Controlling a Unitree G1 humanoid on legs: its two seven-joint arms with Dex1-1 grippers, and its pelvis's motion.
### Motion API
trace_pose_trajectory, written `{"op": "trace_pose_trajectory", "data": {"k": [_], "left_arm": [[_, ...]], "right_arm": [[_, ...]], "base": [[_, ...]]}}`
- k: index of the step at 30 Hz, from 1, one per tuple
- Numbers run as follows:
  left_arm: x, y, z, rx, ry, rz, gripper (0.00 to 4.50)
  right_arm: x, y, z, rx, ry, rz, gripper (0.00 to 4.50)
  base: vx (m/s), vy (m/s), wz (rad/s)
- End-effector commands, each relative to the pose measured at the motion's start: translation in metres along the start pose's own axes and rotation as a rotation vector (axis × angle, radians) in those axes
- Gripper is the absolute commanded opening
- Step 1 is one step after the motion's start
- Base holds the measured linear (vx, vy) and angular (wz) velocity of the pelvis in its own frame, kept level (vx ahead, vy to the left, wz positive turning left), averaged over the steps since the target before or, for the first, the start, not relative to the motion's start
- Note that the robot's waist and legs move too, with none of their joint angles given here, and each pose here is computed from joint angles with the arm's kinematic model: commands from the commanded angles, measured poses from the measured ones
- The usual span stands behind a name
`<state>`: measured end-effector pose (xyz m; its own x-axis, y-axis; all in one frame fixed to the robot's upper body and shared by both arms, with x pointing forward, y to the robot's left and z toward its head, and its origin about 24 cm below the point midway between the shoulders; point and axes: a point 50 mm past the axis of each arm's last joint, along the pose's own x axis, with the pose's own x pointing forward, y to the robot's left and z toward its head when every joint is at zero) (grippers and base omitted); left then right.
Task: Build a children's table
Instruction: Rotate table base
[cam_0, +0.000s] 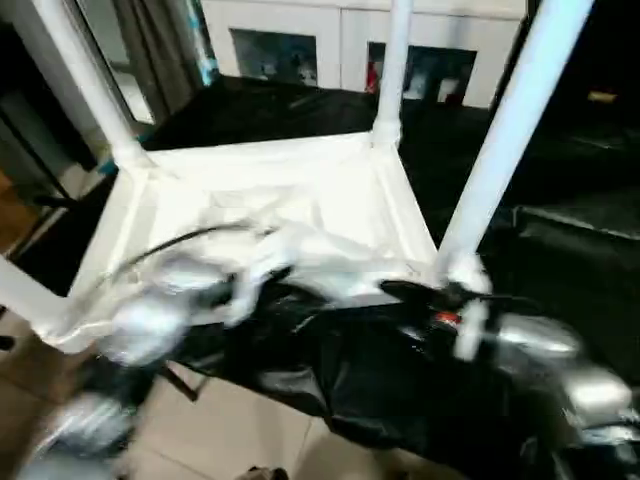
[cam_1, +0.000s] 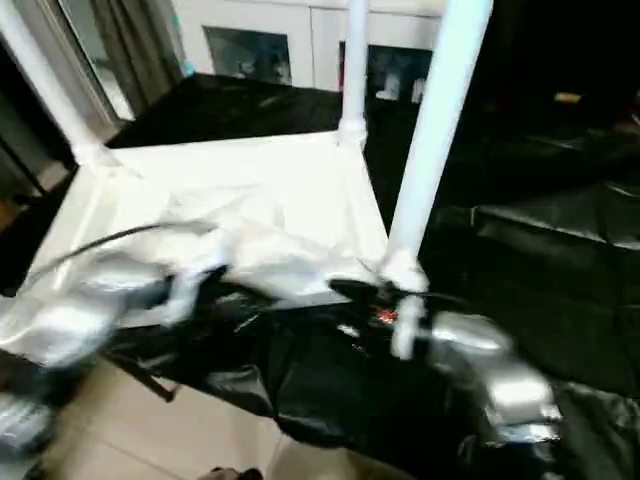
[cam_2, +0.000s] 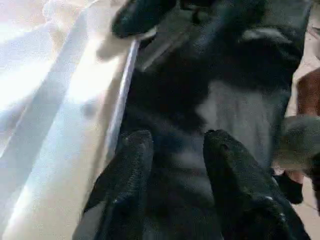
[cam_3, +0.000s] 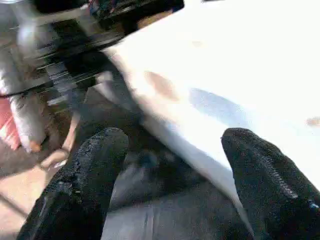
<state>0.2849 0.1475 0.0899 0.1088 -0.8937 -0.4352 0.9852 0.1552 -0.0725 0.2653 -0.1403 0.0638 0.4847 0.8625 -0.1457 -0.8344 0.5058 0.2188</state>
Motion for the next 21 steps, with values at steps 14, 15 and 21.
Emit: {"op": "trace_pose_trajectory", "data": {"k": [14,15,21], "left_arm": [[-0.032,-0.03,-0.034,-0.101,0.131,0.514,3.03],[-0.031,-0.036,-0.042,-0.109,0.166,0.556,3.08],[-0.029,-0.047,-0.047,-0.105,0.168,0.657,3.51]], "right_arm": [[0.038,-0.02,0.001,0.129,-0.238,-0.471,3.49],[0.038,-0.023,-0.001,0.142,-0.249,-0.536,3.49],[0.033,-0.035,-0.005,0.177,-0.277,-0.664,3.49]], "base": [[0.0,0.0,0.0],[0.0,0.0,0.0],[0.0,0.0,0.0]]}}
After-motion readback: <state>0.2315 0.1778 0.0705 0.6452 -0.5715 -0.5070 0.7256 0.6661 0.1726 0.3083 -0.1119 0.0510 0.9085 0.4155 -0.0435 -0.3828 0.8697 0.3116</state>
